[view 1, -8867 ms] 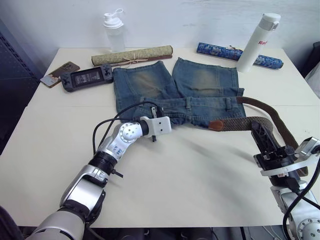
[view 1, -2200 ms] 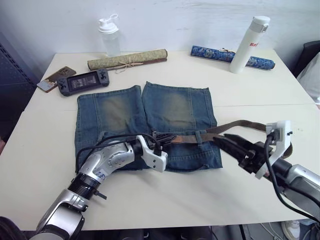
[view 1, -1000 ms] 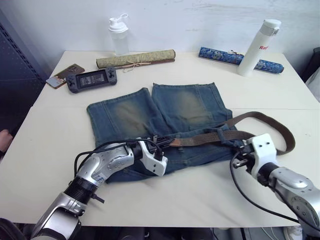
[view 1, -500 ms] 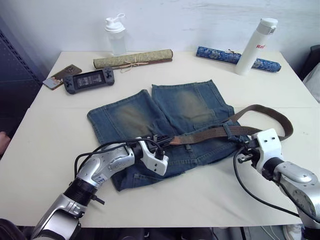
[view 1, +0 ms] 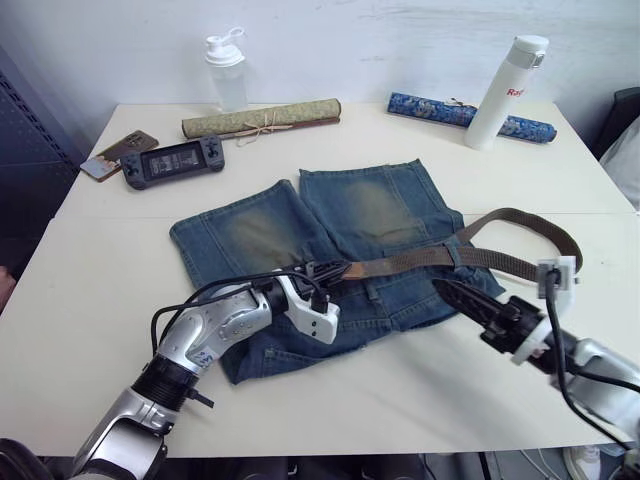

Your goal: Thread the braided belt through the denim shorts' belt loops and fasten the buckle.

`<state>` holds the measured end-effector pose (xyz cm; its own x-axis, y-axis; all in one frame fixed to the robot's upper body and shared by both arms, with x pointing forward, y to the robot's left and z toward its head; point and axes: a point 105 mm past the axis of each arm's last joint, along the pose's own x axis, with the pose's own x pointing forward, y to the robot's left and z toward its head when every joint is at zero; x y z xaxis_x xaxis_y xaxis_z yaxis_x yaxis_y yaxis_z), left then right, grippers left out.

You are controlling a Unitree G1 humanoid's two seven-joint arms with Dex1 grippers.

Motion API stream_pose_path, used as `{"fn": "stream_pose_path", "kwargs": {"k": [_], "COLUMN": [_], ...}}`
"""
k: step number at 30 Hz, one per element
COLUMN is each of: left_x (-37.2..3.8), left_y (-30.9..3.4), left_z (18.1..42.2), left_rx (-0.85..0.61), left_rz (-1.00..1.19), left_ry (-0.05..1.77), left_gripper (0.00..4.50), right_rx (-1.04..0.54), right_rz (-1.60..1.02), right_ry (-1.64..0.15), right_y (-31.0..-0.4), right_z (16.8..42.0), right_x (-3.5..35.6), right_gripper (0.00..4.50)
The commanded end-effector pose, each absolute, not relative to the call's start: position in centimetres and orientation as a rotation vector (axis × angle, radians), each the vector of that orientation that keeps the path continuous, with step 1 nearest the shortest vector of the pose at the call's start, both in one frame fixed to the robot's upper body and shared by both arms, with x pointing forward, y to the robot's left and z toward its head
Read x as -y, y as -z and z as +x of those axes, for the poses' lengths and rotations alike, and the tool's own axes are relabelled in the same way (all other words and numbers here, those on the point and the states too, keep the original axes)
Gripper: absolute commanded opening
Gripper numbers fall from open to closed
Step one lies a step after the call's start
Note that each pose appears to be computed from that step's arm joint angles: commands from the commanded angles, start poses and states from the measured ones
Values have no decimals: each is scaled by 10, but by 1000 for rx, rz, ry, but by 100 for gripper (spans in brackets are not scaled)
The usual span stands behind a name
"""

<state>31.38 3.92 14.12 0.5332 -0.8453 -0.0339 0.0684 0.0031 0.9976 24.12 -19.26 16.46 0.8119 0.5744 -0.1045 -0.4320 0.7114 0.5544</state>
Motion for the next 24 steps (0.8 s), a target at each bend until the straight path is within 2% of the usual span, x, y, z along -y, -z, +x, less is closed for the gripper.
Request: {"fn": "stream_pose_path", "kwargs": {"k": [1, 7, 11, 16, 22, 23, 24], "left_x": [-35, -34, -33, -33, -33, -33, -33], "left_y": [-163, -167, -168, -168, -167, -167, -167], "left_z": [309, 307, 307, 307, 306, 306, 306], "left_rx": [825, 850, 854, 854, 852, 853, 853], "left_rz": [1349, 1349, 1351, 1352, 1353, 1352, 1353], "left_ry": [766, 760, 763, 765, 768, 769, 771], "left_gripper": [0, 0, 0, 0, 0, 0, 0], "right_rx": [-308, -358, -304, -272, -265, -270, -268], "right_rz": [989, 1225, 1347, 1344, 1331, 1328, 1332], "right_ry": [-522, -386, -341, -285, -297, -302, -305], "right_y": [-157, -142, -148, -147, -150, -149, -150], "right_z": [250, 276, 288, 294, 293, 293, 293], "right_x": [149, 125, 124, 131, 129, 127, 126], "right_gripper": [364, 364, 364, 364, 364, 311, 296]}}
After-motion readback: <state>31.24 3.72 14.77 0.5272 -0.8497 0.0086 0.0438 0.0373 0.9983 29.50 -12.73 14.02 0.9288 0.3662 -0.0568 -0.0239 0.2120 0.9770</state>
